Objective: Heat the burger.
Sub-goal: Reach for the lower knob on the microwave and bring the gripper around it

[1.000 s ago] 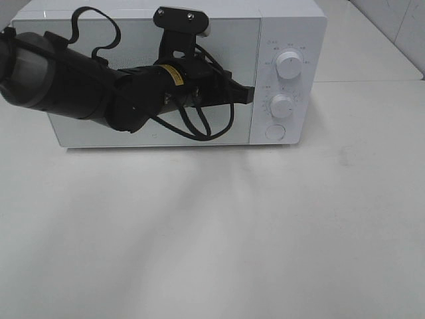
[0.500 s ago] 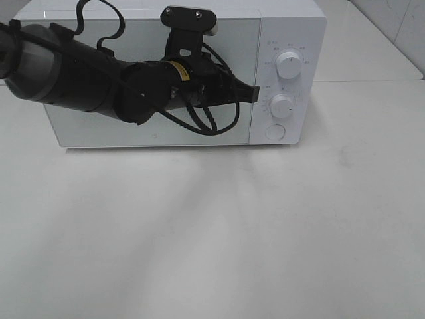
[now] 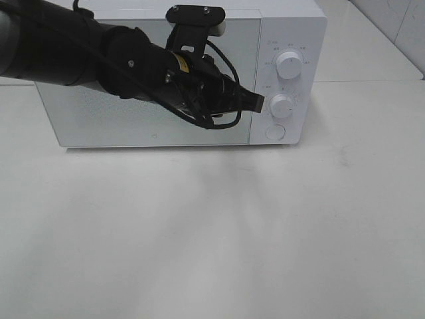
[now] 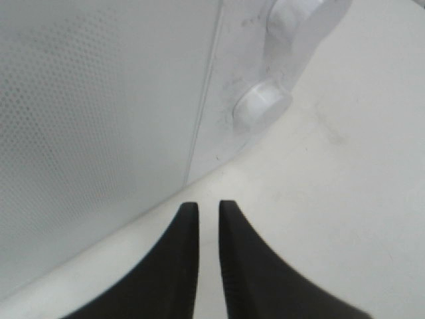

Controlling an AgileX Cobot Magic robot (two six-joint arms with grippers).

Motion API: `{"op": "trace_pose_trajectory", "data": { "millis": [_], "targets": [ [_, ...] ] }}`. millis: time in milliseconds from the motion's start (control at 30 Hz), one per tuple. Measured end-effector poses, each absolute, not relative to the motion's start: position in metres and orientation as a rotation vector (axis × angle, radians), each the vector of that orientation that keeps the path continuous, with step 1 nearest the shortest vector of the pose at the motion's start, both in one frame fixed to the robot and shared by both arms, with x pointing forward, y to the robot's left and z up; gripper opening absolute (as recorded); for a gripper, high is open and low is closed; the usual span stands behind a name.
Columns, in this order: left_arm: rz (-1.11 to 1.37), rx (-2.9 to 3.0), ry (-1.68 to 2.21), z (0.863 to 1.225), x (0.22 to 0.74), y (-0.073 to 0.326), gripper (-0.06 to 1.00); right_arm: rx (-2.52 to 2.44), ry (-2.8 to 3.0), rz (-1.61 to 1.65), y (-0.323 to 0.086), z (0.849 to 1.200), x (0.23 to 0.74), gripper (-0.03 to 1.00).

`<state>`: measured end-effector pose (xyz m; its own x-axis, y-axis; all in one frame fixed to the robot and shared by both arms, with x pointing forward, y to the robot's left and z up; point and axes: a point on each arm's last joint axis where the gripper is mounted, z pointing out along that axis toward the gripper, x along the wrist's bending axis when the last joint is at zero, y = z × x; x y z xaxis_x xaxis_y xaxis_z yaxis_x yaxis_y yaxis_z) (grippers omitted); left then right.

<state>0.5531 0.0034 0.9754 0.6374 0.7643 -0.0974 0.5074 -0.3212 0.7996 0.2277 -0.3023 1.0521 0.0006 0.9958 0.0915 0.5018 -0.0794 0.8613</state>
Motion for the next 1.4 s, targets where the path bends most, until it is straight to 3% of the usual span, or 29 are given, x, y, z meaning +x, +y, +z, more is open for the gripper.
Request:
{"op": "trace_pose_trajectory", "data": {
  "millis": [67, 133, 167, 200, 233, 267, 300, 400, 933, 1400],
  "targets": [
    [0.350, 2.035, 1.011, 0.979, 0.548, 0.005, 0.18, 1.648, 1.562, 0.998, -0.302, 1.052, 0.228, 0.76],
    [0.325, 2.075, 1.024, 0.981, 0.543, 0.007, 0.40, 1.648, 1.562, 0.998, -0.302, 1.052, 0.228, 0.76],
    [0.325, 2.075, 1.024, 0.981, 0.543, 0.007, 0.40, 1.648, 1.562, 0.998, -0.302, 1.052, 0.228, 0.76],
    [0.292, 2.109, 1.047, 0.983, 0.539, 0.009, 0.63, 1.648, 1.562, 0.998, -0.302, 1.052, 0.228, 0.76],
    [0.273, 2.130, 1.061, 0.984, 0.536, 0.011, 0.74, 1.648, 1.562, 0.998, -0.302, 1.052, 0.228, 0.76],
    [0.273, 2.130, 1.061, 0.984, 0.536, 0.011, 0.74, 1.648, 1.562, 0.998, -0.302, 1.052, 0.228, 0.76],
    [0.240, 2.172, 1.082, 0.986, 0.531, 0.014, 0.89, 1.648, 1.562, 0.998, -0.302, 1.052, 0.228, 0.76],
    [0.200, 2.231, 1.104, 0.988, 0.525, 0.018, 0.97, 1.648, 1.562, 0.998, -0.302, 1.052, 0.228, 0.76],
    [-0.028, 2.511, 1.278, 0.998, 0.496, 0.047, 0.99, 1.648, 1.562, 0.998, -0.302, 1.052, 0.228, 0.76],
    [0.025, 2.361, 1.575, 1.032, 0.509, 0.133, 0.99, 1.648, 1.562, 0.998, -0.302, 1.052, 0.228, 0.76]
  ]
}}
